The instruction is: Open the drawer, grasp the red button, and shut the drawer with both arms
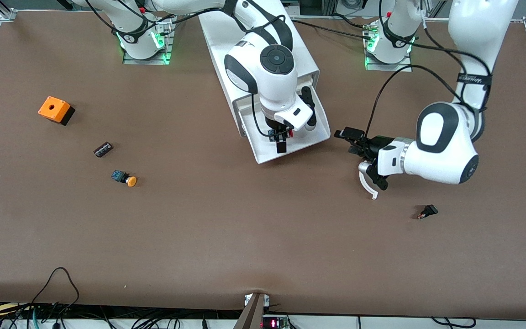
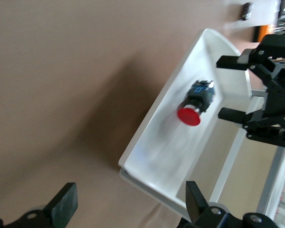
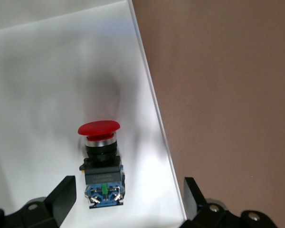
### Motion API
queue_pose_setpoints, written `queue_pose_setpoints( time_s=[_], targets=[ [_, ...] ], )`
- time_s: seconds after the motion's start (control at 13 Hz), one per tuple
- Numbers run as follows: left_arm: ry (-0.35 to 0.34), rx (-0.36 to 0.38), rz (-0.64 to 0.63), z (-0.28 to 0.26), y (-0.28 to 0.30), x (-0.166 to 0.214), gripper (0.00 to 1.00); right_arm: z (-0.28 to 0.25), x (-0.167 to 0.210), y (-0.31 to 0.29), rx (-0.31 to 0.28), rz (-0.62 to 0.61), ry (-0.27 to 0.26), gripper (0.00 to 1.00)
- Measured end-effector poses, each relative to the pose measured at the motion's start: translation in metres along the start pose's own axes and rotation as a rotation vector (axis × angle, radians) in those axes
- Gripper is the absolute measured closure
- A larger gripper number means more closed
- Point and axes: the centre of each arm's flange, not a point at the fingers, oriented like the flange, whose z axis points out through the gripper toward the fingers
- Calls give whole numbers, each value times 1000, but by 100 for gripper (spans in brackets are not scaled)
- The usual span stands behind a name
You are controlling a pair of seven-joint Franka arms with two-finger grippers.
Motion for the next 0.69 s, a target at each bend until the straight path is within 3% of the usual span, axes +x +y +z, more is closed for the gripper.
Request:
queue_pose_setpoints(
  time_s=[0.31,0.54,0.69],
  targets=[
    [-66,237,-141,-26,38,-15,0,11,-4,-4,36,-31,-19,0],
    [-36,308,-348,-39,47,-16,0,17,-9,-4,46,-30,-28,0],
    [-8,411,-487,-41,54,-15,0,18,-11,-2,46,-27,-29,0]
  ],
)
